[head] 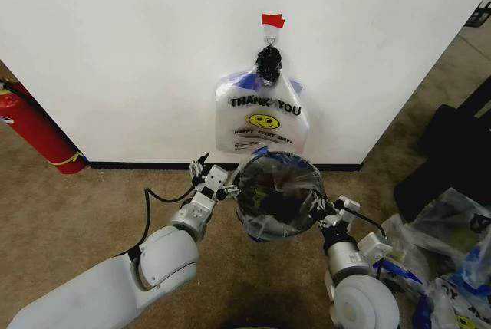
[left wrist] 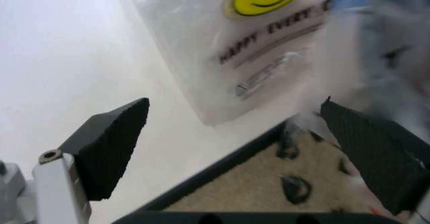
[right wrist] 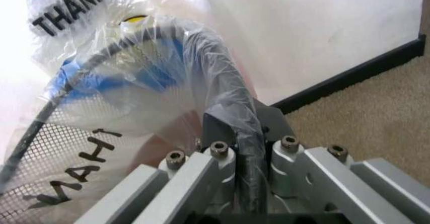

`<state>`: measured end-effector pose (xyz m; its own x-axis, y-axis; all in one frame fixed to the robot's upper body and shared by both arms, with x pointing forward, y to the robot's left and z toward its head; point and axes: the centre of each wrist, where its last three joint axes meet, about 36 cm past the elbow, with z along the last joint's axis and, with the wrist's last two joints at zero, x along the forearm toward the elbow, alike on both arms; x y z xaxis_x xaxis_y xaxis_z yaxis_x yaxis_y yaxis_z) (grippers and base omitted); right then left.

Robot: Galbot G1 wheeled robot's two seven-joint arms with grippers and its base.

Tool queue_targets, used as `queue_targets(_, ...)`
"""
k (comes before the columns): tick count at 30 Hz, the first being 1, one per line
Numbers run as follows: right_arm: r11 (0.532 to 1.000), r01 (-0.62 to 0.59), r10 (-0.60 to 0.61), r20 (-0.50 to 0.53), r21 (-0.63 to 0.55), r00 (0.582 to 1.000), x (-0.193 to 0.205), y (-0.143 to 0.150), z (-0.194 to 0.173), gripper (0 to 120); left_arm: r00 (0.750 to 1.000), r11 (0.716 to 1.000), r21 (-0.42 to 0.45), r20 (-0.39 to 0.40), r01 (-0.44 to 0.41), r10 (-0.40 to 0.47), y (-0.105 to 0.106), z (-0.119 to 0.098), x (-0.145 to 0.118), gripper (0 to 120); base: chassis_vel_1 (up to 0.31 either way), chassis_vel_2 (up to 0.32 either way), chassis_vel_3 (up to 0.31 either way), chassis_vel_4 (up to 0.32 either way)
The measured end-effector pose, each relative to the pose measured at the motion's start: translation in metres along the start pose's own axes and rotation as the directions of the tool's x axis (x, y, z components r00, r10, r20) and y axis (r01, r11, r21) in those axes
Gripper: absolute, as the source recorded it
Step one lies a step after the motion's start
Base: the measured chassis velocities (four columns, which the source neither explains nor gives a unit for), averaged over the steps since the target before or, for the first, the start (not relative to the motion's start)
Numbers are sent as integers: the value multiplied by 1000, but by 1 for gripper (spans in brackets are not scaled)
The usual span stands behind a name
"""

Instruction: Pick up the garbage bag from the wall and place it over the trash bin.

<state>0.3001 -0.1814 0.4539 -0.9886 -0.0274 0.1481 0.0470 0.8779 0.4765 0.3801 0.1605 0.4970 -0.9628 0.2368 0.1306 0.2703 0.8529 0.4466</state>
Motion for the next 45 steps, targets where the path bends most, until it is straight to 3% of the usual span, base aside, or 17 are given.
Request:
queue_targets(8,1000,13,-13,3,-3,1000,3,1,-4,0,1000,1000,-14,-9,11,-12,7,8,-8,98,0,0,0,0)
queue_targets(17,999,34,-35,-2,-30,999,6,0,-12,0,999,999,31,12,33,-34,7,33,-21,98,0,0,0,0)
queue_targets(22,999,25,-26,-19,-46,999,6,-3,-12,0,998,996,53,9,66,-66,11,34,-22,98,0,0,0,0)
queue_targets(23,998,14,-16,-32,-64,999,6,-3,-13,0,996,992,89,12,86,-88,15,33,-20,100,0,0,0,0)
queue_targets(25,996,-1,-4,-53,-94,999,4,-4,-14,0,993,981,157,19,112,-116,20,36,-18,100,0,0,0,0)
queue_targets(27,990,-15,2,-90,-142,996,0,-6,-14,0,988,952,272,28,140,-154,26,42,-14,100,0,0,0,0)
queue_targets(28,990,-15,2,-90,-142,996,0,-6,-14,0,988,952,272,28,140,-154,26,42,-14,100,0,0,0,0)
queue_targets(31,974,-31,-4,-157,-223,988,-9,-10,-10,0,985,878,461,34,133,-167,32,52,2,100,0,0,0,0)
queue_targets(34,968,-43,-7,-199,-246,980,-19,-14,2,0,978,802,586,76,114,-195,42,73,24,100,0,0,0,0)
queue_targets(35,968,-43,-7,-199,-246,980,-19,-14,2,0,978,802,586,76,114,-195,42,73,24,100,0,0,0,0)
queue_targets(37,968,-39,-16,-218,-246,976,-22,-12,11,0,968,767,633,111,106,-225,52,83,38,100,0,0,0,0)
queue_targets(43,979,-19,-31,-244,-201,969,-33,-12,30,0,953,744,668,209,25,-220,62,101,80,100,0,0,0,0)
queue_targets(45,984,-3,-43,-250,-180,967,-37,-14,37,0,944,772,635,253,5,-214,61,108,94,100,0,0,0,0)
